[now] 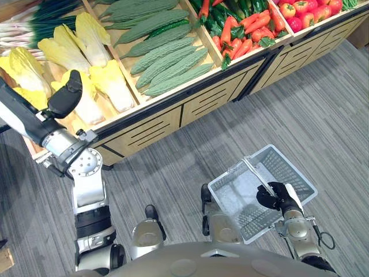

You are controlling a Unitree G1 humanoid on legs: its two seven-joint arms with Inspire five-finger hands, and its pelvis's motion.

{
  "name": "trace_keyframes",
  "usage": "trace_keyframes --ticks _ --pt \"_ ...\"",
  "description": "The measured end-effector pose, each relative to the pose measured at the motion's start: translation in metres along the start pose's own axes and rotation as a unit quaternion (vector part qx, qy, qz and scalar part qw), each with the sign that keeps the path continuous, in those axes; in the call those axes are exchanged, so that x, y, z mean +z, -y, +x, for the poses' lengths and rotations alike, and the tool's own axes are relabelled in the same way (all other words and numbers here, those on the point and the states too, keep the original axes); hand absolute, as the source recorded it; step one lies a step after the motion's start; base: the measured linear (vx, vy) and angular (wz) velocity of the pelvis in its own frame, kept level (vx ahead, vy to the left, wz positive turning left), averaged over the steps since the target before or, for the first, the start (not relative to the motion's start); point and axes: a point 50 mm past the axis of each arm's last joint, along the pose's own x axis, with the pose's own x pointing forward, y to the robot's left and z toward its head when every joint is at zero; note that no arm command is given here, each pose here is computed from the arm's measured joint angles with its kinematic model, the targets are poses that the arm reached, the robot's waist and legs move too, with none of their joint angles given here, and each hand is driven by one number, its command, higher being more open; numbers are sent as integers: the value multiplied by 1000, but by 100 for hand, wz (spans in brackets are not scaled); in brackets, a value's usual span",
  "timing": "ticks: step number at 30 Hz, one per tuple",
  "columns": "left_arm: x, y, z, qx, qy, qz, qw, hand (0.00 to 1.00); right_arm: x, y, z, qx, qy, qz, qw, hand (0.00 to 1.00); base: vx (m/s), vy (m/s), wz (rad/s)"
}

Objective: Pick vegetable in the basket

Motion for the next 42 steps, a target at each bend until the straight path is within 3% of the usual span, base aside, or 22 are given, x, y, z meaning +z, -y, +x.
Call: trace_keyframes --ticks 5,16,23,32,42 --pt "-26 -8 -13 -14 -81 -10 997 100 0 0 0 0 -2 0 1000 0 1 0 2" --pt "-96 -8 -38 -64 -232 88 966 100 0 0 1 1 -3 0 1000 0 -16 -4 -2" --pt "-109 -5 -39 -74 -258 109 957 100 -2 0 0 1 -9 -1 1000 0 -35 -16 -5" --pt "-105 11 -17 -78 -241 106 962 100 -4 1 -1 1 -16 -4 1000 0 -2 -3 0" --pt "-114 11 -9 -66 -267 116 955 100 -2 3 1 -1 -12 -7 1000 0 -29 -21 -1"
